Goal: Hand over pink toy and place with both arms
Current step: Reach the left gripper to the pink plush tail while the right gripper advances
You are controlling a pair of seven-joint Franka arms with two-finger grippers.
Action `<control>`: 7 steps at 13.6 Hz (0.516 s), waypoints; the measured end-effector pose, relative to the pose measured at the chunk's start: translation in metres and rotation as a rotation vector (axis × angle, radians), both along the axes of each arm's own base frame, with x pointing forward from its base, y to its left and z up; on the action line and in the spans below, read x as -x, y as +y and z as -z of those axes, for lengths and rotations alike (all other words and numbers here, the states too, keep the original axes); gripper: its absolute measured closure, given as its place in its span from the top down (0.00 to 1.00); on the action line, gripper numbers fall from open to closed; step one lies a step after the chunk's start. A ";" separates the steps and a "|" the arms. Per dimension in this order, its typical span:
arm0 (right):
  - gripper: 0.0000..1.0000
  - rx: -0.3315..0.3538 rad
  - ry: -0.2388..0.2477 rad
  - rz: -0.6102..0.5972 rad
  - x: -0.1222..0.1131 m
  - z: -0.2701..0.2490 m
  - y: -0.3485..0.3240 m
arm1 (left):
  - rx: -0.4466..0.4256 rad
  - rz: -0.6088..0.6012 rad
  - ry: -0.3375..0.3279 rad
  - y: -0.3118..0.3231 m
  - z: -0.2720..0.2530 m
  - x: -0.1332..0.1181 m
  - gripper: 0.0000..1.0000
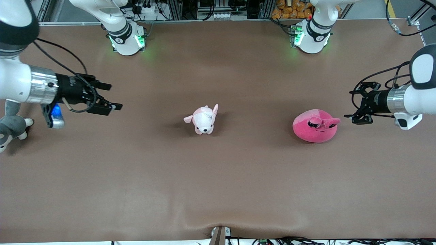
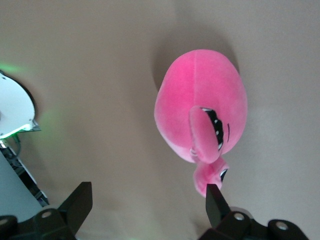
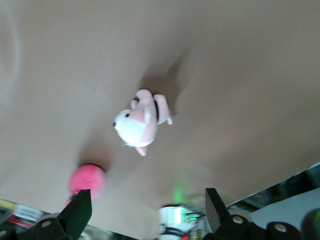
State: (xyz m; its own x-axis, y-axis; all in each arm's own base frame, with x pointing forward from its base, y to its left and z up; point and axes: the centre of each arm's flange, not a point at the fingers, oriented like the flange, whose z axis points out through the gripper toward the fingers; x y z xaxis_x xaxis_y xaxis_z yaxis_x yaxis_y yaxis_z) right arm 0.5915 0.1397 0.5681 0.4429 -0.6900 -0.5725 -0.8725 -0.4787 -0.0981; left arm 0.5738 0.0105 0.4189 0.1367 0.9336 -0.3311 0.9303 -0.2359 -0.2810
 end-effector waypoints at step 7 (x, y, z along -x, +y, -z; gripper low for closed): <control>1.00 -0.112 0.086 0.341 -0.011 0.005 0.114 | -0.005 -0.117 -0.006 -0.004 0.046 0.006 1.00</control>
State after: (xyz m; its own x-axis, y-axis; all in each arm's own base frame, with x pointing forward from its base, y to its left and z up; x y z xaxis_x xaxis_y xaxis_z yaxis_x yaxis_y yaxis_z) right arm 0.6028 0.2536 0.5634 0.1448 -0.7205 -0.6781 -0.9874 -0.1492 -0.0523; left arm 0.5682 0.0067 0.3725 0.0286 0.9448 -0.3263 0.9529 -0.1243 -0.2766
